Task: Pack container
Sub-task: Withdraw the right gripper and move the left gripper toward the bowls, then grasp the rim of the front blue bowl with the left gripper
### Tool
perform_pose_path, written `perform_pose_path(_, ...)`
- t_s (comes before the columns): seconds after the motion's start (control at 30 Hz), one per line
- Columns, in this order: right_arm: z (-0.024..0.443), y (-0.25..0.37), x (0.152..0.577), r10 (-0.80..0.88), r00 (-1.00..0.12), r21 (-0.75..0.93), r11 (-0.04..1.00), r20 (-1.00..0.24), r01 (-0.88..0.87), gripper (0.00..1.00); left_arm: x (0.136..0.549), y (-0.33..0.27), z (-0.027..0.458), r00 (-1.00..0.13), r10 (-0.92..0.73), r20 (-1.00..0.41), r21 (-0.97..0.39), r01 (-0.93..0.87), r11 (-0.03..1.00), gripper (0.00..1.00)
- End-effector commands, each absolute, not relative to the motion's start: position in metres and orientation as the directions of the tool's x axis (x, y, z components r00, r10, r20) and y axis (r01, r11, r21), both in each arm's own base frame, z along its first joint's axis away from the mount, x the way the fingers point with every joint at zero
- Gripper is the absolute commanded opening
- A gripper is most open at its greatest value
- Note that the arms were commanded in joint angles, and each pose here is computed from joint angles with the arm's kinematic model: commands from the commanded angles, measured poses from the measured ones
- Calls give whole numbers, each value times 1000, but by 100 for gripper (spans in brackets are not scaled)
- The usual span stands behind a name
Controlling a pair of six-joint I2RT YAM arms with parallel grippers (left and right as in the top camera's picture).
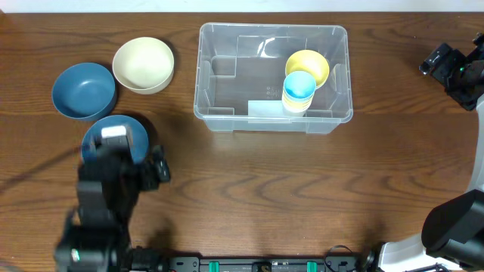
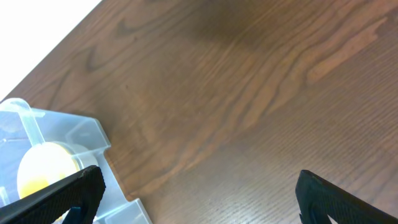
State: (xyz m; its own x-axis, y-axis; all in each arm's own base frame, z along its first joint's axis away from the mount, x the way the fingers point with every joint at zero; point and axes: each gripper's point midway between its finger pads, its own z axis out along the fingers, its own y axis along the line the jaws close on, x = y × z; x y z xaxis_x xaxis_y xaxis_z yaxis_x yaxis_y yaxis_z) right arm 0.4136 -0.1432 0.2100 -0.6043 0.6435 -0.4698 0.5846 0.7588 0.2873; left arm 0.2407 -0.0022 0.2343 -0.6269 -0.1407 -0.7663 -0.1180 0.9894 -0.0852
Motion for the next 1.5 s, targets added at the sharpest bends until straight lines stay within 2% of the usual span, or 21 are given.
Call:
perform_pose_path(0.0, 224, -146, 411, 648, -579, 299, 752, -495, 587, 99, 256, 2, 235, -717, -142, -682, -44, -154, 987, 98)
perform_pose_path(0.23, 224, -146, 411, 648, -579, 299, 753, -495, 587, 99, 279, 0, 181, -867, -130, -482, 11, -155, 988, 98)
perform_pose_path(0.5, 224, -145, 411, 648, -579, 298, 753, -495, 587, 99, 301, -2, 121, -939, -132, -317, 50, -156, 986, 98)
perform_pose_path(0.67, 224, -145, 411, 648, -579, 298, 753, -495, 587, 99, 317, 5, 96, -948, -131, -290, 103, -167, 981, 87)
perform_pose_path(0.93, 224, -145, 411, 648, -579, 299, 753, -495, 586, 99, 327, 19, 66, -956, -146, -254, 188, -197, 962, 86)
perform_pose_path(1.27, 224, -145, 411, 647, -580, 299, 753, -495, 586, 99, 334, 21, 52, -958, -150, -244, 195, -200, 960, 60)
perform_pose_path(1.47, 224, -145, 411, 648, -579, 299, 753, -495, 586, 99, 335, 35, 48, -952, -188, -243, 203, -239, 950, 59)
